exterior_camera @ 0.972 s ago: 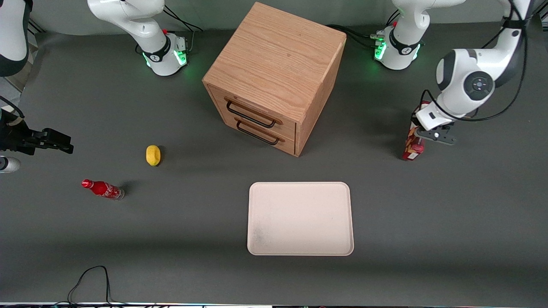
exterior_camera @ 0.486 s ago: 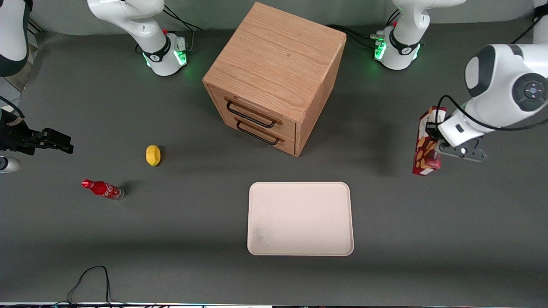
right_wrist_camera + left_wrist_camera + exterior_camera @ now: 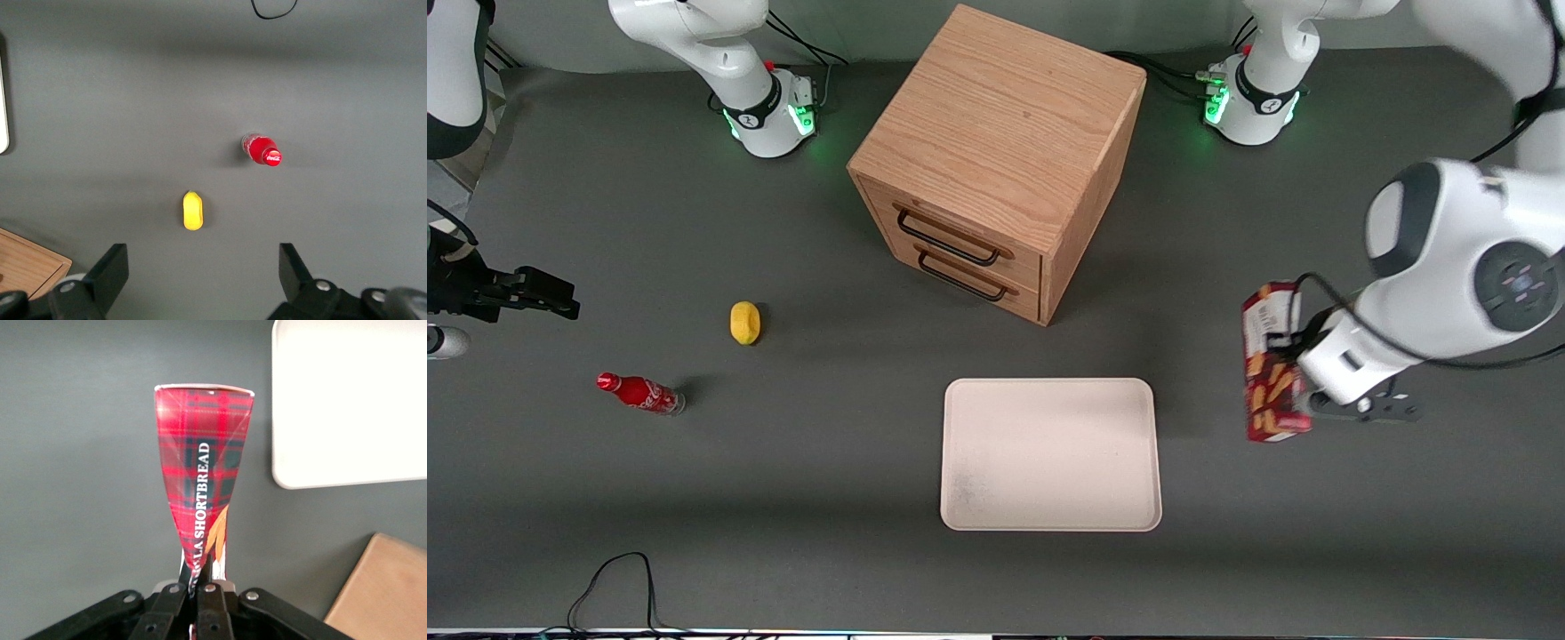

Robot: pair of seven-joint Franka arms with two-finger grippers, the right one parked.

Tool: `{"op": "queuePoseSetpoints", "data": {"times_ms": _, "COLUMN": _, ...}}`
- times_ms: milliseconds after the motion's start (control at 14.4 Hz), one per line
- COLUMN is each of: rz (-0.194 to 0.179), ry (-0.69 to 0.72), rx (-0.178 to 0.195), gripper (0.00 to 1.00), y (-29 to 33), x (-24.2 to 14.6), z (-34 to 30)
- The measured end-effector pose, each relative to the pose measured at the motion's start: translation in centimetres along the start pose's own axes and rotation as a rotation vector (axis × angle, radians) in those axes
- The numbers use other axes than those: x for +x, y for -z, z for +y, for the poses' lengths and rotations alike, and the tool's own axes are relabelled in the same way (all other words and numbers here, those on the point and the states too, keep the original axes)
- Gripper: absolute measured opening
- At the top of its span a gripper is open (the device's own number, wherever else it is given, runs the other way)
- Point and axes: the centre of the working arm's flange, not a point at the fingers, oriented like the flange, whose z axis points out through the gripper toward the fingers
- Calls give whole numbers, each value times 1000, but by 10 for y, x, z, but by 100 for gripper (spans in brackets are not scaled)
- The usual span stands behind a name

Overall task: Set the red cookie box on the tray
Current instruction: 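Lift the box with the left gripper and carry it toward the tray, then lower the box onto the tray and open the left gripper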

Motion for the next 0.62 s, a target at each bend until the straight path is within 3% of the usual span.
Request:
{"op": "queuePoseSetpoints", "data": {"times_ms": 278, "rz": -6, "ry": 91, "rx": -1, "gripper": 2, "y": -53, "x": 36, "z": 83}}
{"op": "queuePoseSetpoints", "data": {"times_ms": 625, "rz": 71, "ry": 105, "rx": 2, "gripper": 2, "y": -141, "x": 72, "z": 124}}
